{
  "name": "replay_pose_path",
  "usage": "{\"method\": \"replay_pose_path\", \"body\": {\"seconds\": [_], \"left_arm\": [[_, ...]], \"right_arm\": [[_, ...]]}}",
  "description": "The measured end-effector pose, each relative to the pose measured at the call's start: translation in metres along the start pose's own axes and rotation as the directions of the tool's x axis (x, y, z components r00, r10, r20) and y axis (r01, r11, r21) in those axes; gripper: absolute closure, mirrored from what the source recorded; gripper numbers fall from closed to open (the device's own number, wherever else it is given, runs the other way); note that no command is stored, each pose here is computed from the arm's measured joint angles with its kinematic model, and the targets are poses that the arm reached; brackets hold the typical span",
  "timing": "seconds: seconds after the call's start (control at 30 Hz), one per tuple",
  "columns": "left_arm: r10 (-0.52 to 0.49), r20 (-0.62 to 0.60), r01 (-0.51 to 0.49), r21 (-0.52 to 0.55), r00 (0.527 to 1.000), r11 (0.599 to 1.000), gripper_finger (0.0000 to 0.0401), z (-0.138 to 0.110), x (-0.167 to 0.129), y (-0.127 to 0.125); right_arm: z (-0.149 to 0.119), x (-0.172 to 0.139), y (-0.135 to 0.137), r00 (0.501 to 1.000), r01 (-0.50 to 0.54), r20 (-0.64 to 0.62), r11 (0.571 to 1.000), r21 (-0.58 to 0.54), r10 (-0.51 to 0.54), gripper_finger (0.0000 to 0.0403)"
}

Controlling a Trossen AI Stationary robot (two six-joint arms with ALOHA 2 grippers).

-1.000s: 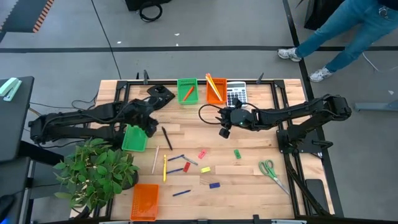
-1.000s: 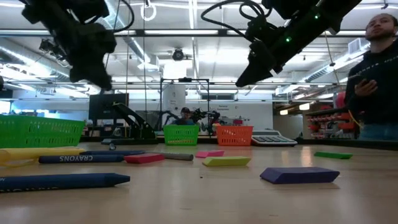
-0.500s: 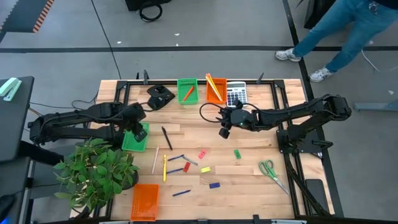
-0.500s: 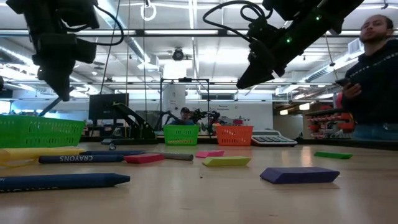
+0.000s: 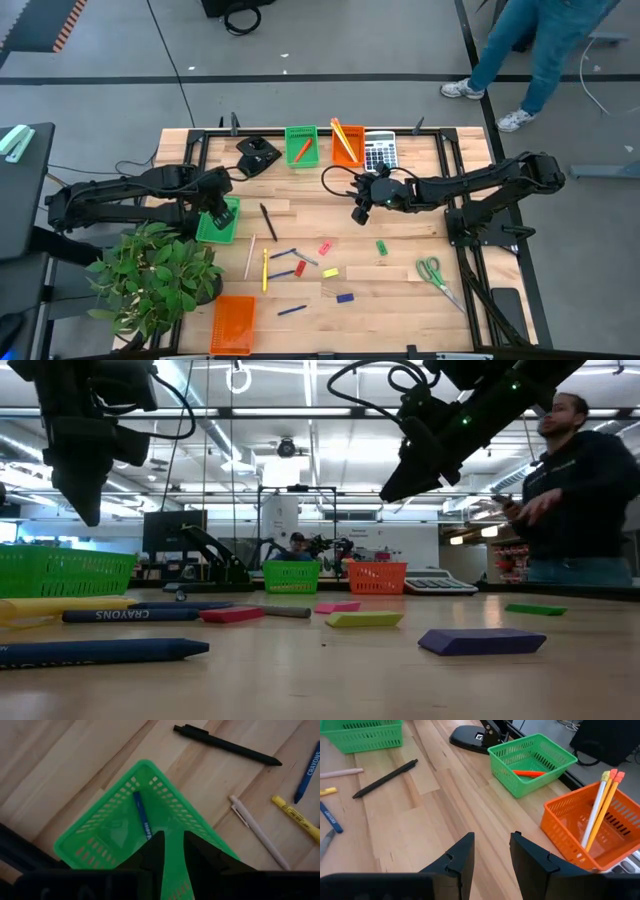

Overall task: Sort crayons/erasers/pens/pencils in bins
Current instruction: Put the pink eraser into the bottom orange bin

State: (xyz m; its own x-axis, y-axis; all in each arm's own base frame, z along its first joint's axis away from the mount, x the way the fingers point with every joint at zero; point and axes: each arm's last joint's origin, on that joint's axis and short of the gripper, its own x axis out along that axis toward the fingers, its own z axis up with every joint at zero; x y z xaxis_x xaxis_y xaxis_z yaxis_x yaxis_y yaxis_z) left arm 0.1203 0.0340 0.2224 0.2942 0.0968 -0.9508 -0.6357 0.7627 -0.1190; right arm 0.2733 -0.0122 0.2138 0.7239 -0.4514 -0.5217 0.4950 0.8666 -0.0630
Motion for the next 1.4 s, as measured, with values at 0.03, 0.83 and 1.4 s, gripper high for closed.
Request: {"method": "replay_pose_path", "body": {"seconds": [0.03,0.83,1.4], "left_arm": [[-0.003,0.006,0.003,0.003,1.000,1.000,0.0322,0.001,0.000,0.000],[-0.453,0.647,0.100,0.506,0.613,0.857,0.0317,0.041,-0.002,-0.056],[-0.334,0.937,0.059,0.330,0.102,0.942,0.0344,0.003,0.039,-0.029]], "right_arm": [[0.000,0.000,0.000,1.000,-0.001,0.000,1.000,0.001,0.001,0.0272],[-0.031,0.008,0.066,0.961,-0.274,-0.043,0.962,0.011,0.275,0.0272],[-0.071,0.042,0.076,0.987,-0.044,-0.125,0.922,0.384,0.099,0.0272]]}}
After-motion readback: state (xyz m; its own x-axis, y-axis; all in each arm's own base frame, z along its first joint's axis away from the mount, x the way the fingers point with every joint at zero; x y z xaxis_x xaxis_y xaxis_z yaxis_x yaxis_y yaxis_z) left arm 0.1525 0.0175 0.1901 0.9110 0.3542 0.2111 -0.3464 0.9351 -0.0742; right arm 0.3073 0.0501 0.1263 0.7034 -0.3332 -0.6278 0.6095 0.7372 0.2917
